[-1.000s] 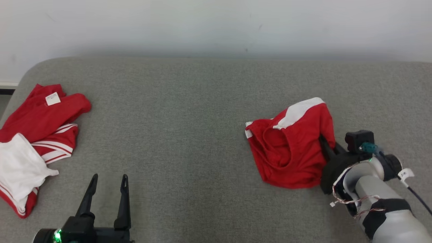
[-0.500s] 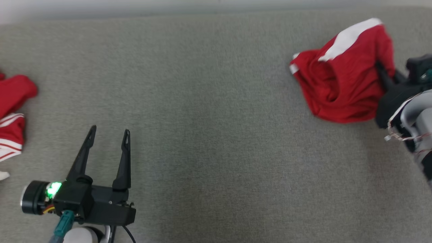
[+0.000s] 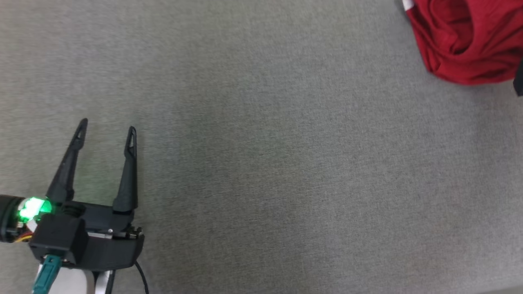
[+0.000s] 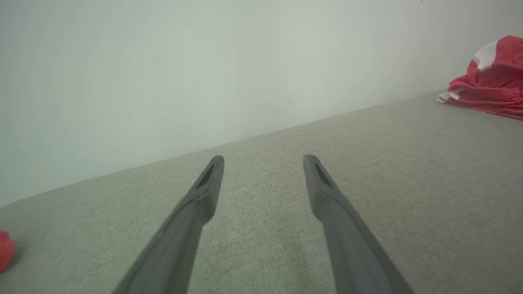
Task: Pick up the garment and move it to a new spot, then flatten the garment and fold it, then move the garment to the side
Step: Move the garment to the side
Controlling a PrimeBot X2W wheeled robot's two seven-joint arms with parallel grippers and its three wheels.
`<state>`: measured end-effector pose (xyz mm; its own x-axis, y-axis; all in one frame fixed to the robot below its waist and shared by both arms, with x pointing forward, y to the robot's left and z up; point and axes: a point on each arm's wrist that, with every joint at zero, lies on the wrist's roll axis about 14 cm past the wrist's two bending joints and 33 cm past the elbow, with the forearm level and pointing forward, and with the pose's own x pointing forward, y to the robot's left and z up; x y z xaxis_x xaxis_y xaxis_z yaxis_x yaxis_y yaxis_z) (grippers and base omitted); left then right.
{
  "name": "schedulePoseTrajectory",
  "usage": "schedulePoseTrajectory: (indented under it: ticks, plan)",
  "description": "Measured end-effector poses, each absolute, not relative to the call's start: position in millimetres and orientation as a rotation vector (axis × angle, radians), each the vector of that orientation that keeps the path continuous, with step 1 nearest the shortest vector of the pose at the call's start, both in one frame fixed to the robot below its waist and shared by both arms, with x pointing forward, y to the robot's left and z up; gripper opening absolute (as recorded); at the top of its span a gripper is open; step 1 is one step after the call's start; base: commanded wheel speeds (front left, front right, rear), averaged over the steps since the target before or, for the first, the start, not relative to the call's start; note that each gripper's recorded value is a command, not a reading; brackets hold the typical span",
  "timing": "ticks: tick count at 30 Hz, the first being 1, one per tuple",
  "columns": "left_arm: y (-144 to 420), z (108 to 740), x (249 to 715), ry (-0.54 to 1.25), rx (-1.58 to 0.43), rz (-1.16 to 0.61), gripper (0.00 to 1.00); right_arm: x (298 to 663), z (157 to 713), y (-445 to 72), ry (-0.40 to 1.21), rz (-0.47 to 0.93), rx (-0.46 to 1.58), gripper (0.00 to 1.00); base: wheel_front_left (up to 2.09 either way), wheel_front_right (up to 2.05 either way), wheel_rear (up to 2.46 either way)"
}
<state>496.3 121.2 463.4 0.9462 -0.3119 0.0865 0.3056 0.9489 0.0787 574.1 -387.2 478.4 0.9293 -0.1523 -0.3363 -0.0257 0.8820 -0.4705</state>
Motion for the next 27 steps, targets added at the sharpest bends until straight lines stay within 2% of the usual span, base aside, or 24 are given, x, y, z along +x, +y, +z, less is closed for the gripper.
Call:
schedulePoseTrajectory:
  ticks: [19,21,22,27]
  plan:
    - [93.3,430.7,516.5,-0.091,0.041,-0.382,1.0,584.0,494.5,-442.7,0.412,-0.16,-0.674,0.0,0.0,0.0,0.0]
    - [94.6,430.7,516.7,-0.091,0.044,-0.375,1.0,586.7,496.8,-442.4,0.41,-0.157,-0.69,0.49,0.0,0.0,0.0]
    - [94.5,430.9,516.6,-0.092,0.044,-0.375,1.0,587.1,498.0,-443.0,0.408,-0.16,-0.693,1.0,0.0,0.0,0.0]
    - [95.4,433.4,516.4,-0.095,0.046,-0.368,1.0,583.4,502.3,-449.0,0.417,-0.181,-0.701,1.0,0.0,0.0,0.0]
